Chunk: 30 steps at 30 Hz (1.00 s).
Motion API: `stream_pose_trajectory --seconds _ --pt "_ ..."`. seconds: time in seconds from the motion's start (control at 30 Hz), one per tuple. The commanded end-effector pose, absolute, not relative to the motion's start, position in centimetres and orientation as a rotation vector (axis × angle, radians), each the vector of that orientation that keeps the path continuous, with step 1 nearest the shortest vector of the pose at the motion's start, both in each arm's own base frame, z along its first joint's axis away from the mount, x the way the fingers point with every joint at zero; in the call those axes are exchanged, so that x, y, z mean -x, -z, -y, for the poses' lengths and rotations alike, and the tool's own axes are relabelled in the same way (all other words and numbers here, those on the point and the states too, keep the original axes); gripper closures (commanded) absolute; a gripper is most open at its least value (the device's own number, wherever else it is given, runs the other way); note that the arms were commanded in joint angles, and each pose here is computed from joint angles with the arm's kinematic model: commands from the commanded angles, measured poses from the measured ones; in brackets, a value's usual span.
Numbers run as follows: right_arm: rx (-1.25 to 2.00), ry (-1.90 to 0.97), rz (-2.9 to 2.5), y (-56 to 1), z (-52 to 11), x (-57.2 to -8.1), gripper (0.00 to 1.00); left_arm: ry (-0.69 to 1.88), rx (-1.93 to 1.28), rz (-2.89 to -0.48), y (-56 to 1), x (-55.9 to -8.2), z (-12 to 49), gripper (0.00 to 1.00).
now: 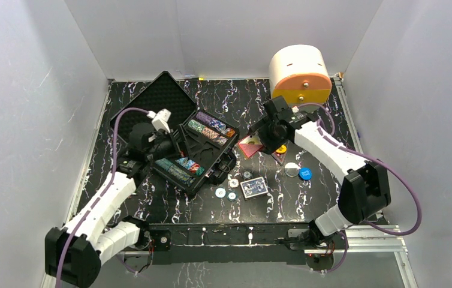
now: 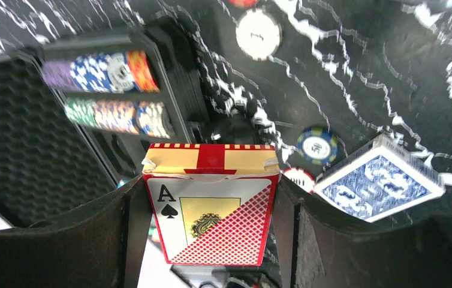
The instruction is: Pack up texas hold em set
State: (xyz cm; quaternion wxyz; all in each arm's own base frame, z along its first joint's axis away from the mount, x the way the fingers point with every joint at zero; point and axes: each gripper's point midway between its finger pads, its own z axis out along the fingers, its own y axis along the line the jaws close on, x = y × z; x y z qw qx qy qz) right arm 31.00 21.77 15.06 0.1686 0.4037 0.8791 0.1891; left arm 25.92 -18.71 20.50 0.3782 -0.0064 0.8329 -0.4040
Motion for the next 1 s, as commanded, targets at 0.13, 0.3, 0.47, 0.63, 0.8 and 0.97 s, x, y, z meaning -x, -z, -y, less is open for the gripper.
stream_pose_trajectory --seconds 0.13,0.3,0.47,0.63,0.8,0.97 --pt "-1.185 -0.937 -2.559 -16.4 -26.1 -26.8 0.48 1.346 -0.052 -2.079 -21.5 -23.6 27.3 0.06" --pt "-1.239 -1.034 -2.545 -17.1 -26.4 -25.4 0.48 1.344 -0.079 -2.128 -18.9 -22.4 31.1 0.07" --pt "-1.276 -1.088 -2.511 -17.6 -26.5 -25.0 0.48 1.310 -0.115 -2.173 -17.4 -21.6 33.4 0.12" --pt "-1.287 -1.108 -2.515 -17.6 -26.6 -24.8 0.48 1.325 -0.050 -2.157 -17.2 -22.0 34.0 0.30" --pt "-1.288 -1.103 -2.527 -17.3 -26.6 -24.7 0.47 1.311 0.005 -2.068 -18.4 -22.9 33.2 0.41" --pt "-1.287 -1.094 -2.546 -17.2 -26.8 -24.6 0.47 1.291 -0.003 -2.008 -19.1 -23.1 32.6 0.50"
